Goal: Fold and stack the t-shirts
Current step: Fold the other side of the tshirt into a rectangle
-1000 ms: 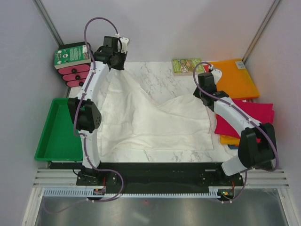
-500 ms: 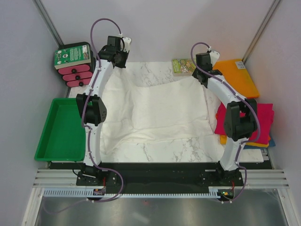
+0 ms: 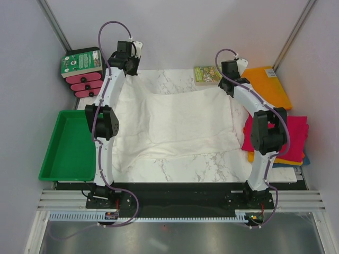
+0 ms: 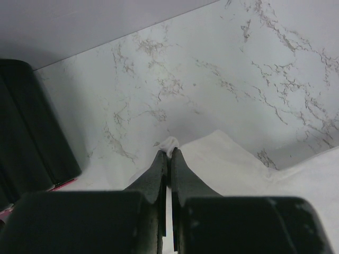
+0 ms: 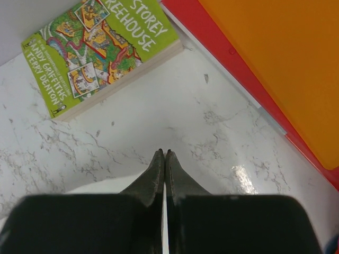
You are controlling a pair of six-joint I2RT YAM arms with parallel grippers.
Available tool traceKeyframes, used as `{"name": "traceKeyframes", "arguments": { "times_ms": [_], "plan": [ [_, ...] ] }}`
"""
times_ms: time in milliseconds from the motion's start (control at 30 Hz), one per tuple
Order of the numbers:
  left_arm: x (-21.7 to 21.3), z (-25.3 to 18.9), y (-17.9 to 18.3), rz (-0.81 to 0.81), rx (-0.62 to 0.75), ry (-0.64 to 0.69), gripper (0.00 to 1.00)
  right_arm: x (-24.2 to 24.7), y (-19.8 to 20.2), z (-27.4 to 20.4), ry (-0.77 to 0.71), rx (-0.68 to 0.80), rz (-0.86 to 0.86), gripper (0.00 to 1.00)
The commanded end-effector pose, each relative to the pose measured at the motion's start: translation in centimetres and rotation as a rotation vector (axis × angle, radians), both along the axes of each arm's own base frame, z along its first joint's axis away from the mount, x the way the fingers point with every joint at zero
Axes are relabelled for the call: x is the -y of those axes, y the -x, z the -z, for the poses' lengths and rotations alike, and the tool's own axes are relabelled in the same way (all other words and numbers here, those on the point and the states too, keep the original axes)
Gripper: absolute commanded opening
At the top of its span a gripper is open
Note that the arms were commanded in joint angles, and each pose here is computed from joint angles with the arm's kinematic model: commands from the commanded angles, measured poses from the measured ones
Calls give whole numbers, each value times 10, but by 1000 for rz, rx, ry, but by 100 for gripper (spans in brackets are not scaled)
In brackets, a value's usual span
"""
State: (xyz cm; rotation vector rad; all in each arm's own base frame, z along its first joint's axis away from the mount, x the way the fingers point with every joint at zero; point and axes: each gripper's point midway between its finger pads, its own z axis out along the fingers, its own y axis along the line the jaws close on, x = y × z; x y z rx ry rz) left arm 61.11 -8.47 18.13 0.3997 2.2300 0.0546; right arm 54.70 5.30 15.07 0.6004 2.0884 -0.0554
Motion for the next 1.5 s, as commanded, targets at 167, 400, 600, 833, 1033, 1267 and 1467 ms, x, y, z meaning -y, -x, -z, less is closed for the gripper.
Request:
{"name": "traceKeyframes", "arguments": {
  "times_ms": [167,400,600,833,1033,1267,1467],
  "plan": [
    [14,-30,-12,59,104,-37,2,20,33,-11,-16,56,79,0],
    [23,-5,-13,81,61,-47,2,27,42,1,-22,52,100,0],
    [21,-2,-23,87,79,-78,2,38,19,-17,-16,93,123,0],
    [30,7,-25,111,73,-90,2,44,13,-34,-13,131,143,0],
    [29,5,-25,94,79,-86,2,42,13,-27,-13,114,128,0],
    [27,-62,-4,49,158,-4,2,44,23,-55,-15,159,115,0],
    [22,-113,47,37,181,69,2,43,54,-63,-41,172,107,0]
  ]
}}
